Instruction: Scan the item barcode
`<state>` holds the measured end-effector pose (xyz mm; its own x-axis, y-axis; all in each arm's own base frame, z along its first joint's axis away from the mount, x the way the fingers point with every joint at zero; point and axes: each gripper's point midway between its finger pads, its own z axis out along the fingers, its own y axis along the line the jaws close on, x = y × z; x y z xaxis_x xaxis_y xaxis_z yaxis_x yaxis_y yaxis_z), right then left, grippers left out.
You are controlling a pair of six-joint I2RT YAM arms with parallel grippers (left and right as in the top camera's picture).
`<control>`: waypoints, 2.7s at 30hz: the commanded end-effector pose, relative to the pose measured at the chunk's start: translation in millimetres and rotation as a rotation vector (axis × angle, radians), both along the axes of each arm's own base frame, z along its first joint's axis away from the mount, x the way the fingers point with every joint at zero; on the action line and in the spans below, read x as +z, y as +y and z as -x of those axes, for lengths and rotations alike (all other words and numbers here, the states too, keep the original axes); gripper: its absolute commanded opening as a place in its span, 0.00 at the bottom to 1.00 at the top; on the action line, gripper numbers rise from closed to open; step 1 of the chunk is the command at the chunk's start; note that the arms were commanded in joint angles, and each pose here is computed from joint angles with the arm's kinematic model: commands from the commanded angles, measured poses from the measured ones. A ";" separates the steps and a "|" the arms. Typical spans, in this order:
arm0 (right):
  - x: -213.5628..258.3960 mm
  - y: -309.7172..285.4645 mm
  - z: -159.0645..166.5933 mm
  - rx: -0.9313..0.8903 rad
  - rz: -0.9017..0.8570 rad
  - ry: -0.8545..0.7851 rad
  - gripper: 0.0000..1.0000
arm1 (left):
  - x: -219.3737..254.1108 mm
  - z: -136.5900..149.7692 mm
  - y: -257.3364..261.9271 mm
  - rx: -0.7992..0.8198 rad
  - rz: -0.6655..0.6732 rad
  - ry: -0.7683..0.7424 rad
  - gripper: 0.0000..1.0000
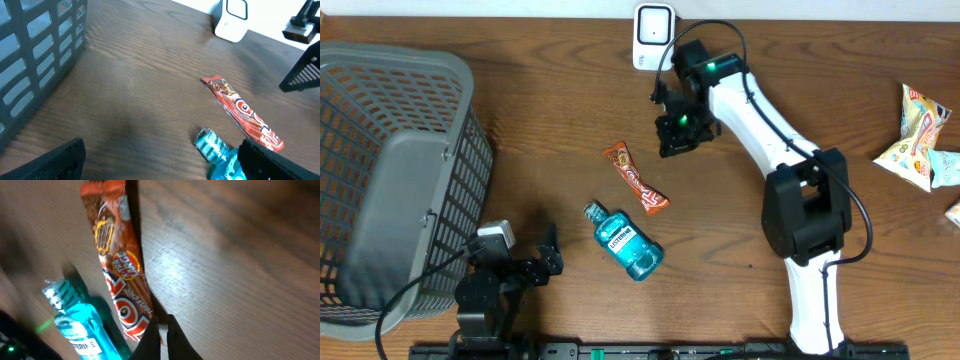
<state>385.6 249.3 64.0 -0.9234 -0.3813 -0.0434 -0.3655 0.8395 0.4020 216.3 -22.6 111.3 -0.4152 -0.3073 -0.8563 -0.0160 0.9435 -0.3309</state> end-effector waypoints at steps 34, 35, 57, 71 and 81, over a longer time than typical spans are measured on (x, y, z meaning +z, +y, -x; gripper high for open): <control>-3.9 14.4 26.0 0.024 0.439 -0.237 0.01 | -10.1 2.1 -2.5 -0.019 -0.007 0.029 0.98; 5.0 18.2 25.1 0.021 0.417 -0.242 0.01 | -10.1 2.1 -2.5 -0.019 -0.007 0.029 0.98; -6.3 66.9 52.1 0.123 0.287 -0.246 0.01 | -10.1 2.1 -2.5 -0.019 -0.007 0.029 0.98; -66.5 48.0 77.0 0.137 0.345 -0.200 0.01 | -10.1 2.1 -2.5 -0.019 -0.007 0.029 0.98; 1.2 29.5 24.1 0.045 0.467 -0.366 0.01 | -10.1 2.1 -2.5 -0.019 -0.007 0.029 0.98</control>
<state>327.6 276.4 24.8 -0.8581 -0.5101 -0.0583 -0.5025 0.8577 -0.1086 216.2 -22.6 111.2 -0.4155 -0.3073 -0.8561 -0.0161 0.9435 -0.3309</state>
